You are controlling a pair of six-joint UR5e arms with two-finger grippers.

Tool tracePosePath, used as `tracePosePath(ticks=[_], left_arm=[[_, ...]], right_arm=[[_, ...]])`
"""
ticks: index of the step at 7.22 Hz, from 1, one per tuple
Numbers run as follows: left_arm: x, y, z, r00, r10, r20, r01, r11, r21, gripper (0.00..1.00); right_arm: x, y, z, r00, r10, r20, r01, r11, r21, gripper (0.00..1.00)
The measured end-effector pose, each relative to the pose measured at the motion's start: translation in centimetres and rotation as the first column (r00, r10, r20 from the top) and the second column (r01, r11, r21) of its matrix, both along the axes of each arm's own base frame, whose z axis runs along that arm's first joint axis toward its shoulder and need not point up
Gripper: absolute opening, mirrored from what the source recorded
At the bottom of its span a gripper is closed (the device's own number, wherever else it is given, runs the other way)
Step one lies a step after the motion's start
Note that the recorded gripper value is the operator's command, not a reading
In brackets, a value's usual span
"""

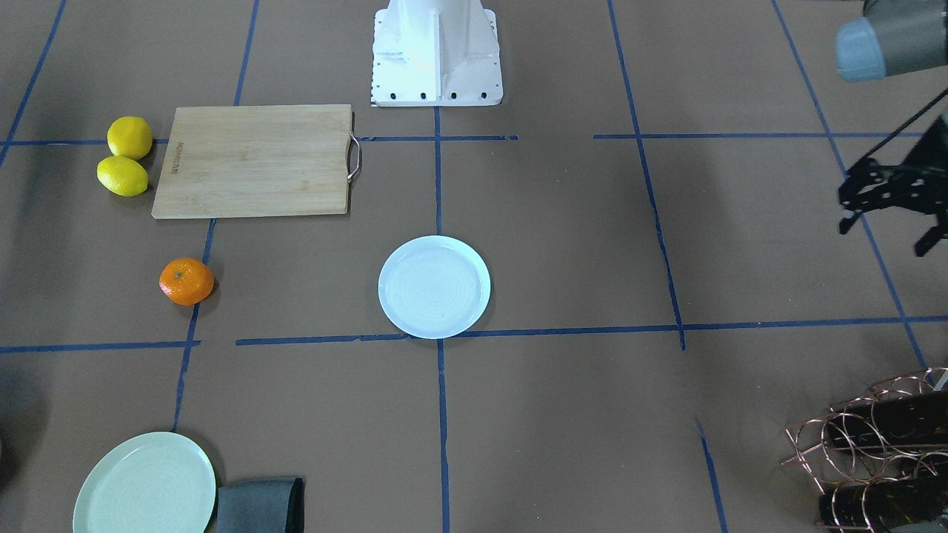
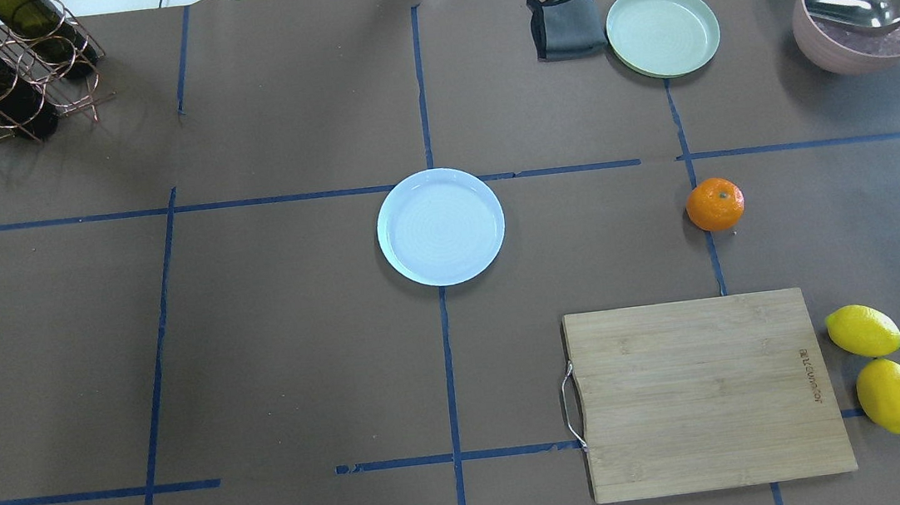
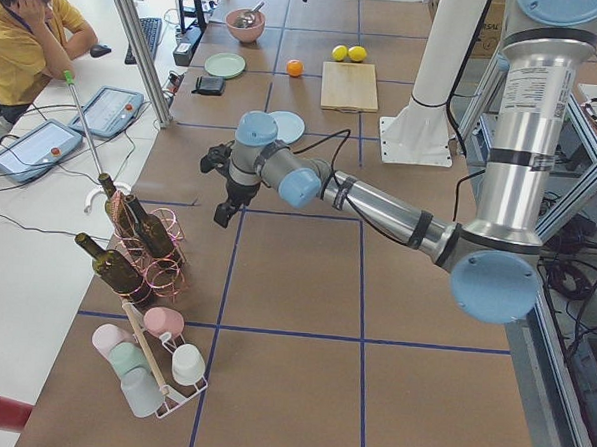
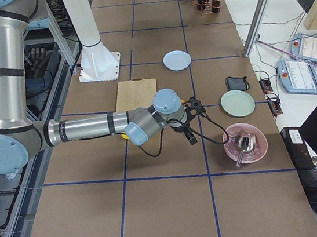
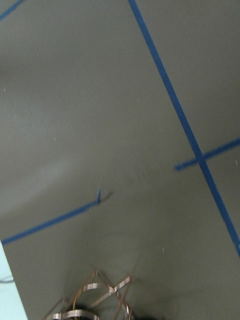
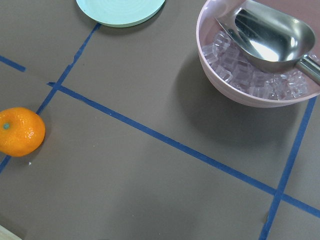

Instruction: Pick orange to plate

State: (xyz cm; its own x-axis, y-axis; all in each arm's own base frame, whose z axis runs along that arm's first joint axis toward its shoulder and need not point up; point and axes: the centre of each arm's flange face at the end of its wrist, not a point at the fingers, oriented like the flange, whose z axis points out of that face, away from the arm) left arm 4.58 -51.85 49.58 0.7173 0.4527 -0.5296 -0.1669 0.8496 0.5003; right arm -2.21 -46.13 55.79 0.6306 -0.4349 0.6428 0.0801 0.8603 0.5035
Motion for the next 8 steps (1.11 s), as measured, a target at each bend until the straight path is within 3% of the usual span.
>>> tracePosePath(ticks=[1,3,6,8], left_arm=[[-5.6,1.7,4.6,0.999,0.012,0.031,-0.010,0.999,-0.050,1.00],[-11.3,6.6,11.7,1.000,0.017,0.006,-0.016,0.977,-0.214,1.00],[-12.4,7.5,13.6,1.000,0.012,-0.012,-0.016,0.915,-0.403,1.00],[-12.4,7.3,13.5,1.000,0.013,-0.020,-0.020,0.907,-0.421,1.00]], right_arm=[[-1.6,-0.8,-1.1,1.000,0.004,-0.004,-0.004,1.000,-0.004,1.00],[-6.2,-3.4,-4.9,1.000,0.002,0.005,-0.002,0.999,-0.040,1.00],[-15.7,-5.1,-12.5,0.996,0.012,-0.084,-0.023,0.991,-0.134,1.00],[-25.0,-3.3,-15.2,0.988,0.077,-0.134,-0.099,0.981,-0.169,1.00]])
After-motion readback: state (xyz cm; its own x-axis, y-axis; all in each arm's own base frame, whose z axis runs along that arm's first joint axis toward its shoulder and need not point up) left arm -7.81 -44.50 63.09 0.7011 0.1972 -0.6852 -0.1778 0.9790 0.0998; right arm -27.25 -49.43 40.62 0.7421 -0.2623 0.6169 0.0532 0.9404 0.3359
